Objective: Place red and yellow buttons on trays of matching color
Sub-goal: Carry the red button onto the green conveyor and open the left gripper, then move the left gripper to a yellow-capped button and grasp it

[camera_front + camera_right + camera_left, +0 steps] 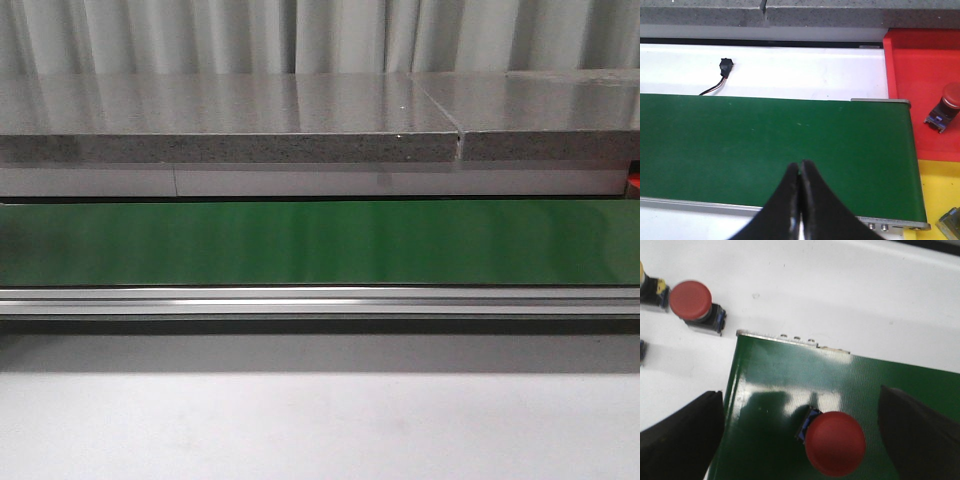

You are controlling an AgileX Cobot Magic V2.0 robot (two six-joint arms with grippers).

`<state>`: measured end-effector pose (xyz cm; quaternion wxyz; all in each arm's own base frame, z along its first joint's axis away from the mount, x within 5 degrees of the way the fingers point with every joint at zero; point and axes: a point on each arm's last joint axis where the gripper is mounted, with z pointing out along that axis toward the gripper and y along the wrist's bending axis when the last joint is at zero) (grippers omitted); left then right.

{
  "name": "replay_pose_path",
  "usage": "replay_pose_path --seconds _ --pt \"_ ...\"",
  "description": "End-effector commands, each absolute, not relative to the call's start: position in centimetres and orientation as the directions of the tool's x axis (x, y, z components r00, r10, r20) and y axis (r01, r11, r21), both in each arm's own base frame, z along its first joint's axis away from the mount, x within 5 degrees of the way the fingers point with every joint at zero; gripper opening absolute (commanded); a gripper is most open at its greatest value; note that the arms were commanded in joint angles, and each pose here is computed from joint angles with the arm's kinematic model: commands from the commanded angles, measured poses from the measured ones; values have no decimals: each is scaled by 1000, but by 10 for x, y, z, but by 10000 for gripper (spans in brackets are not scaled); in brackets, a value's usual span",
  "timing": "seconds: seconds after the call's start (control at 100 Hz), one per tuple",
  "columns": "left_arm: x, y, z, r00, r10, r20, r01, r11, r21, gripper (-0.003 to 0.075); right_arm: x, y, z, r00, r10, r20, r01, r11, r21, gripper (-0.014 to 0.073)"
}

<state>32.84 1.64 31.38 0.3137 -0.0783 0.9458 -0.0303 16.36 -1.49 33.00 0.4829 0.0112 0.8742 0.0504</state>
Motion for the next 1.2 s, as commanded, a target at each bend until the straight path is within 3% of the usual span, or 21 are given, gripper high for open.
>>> replay_pose_path --seconds 0.0,0.19,0.46,0.82,1.19 --pt "326 14 350 -700 -160 -696 -108 987 -119 609 165 -16 344 -461 77 -884 -16 995 95 -66" --pt "327 25 358 -674 -143 -725 -125 989 -78 609 165 -16 344 -461 77 -884 -16 995 95 -66" --pt "325 75 348 -664 -263 -701 -282 955 -90 609 165 -16 344 -461 77 -884 -16 995 95 -66" --pt "340 138 295 -684 -421 -595 -449 887 -111 608 165 -16 344 -461 77 -884 -16 995 95 -66" --pt "367 162 259 -675 -447 -587 -481 870 -109 608 165 -16 344 -461 77 -884 -16 995 95 -66"
